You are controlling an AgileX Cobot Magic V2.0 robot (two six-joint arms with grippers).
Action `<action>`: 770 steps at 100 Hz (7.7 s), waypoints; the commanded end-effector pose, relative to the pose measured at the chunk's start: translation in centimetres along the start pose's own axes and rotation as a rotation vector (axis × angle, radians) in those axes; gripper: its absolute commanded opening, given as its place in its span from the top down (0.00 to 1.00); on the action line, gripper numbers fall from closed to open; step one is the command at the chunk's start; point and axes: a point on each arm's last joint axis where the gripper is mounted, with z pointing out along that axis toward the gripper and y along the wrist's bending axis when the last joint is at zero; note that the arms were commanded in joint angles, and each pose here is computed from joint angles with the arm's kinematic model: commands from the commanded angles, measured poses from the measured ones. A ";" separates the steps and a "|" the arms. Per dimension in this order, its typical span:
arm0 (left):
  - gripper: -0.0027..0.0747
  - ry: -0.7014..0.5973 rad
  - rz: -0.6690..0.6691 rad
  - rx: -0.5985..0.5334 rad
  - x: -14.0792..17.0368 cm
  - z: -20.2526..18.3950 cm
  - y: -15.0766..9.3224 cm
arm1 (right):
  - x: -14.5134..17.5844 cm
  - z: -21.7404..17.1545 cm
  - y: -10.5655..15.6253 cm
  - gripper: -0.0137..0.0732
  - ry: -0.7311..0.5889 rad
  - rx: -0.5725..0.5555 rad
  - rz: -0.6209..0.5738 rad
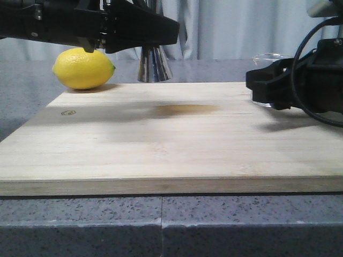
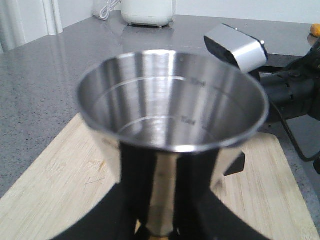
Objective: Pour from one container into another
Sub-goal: 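Lift the glass beaker with the right gripper toward the jigger, then tilt the beaker with the right gripper over the jigger mouth, then pour the clear liquid from the beaker into the held jigger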
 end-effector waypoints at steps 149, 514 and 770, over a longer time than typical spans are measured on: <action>0.89 -0.145 0.033 0.042 -3.3 -0.2 -0.9 | -12.6 1.1 0.0 0.55 -0.110 -0.054 -0.147; 0.89 -0.115 0.031 0.043 -3.1 -0.2 -0.9 | -21.6 1.5 7.2 0.55 -0.265 -0.319 -0.716; 0.89 -0.113 0.030 0.040 -3.0 -0.2 -0.9 | -21.1 1.3 7.7 0.55 -0.296 -0.364 -1.024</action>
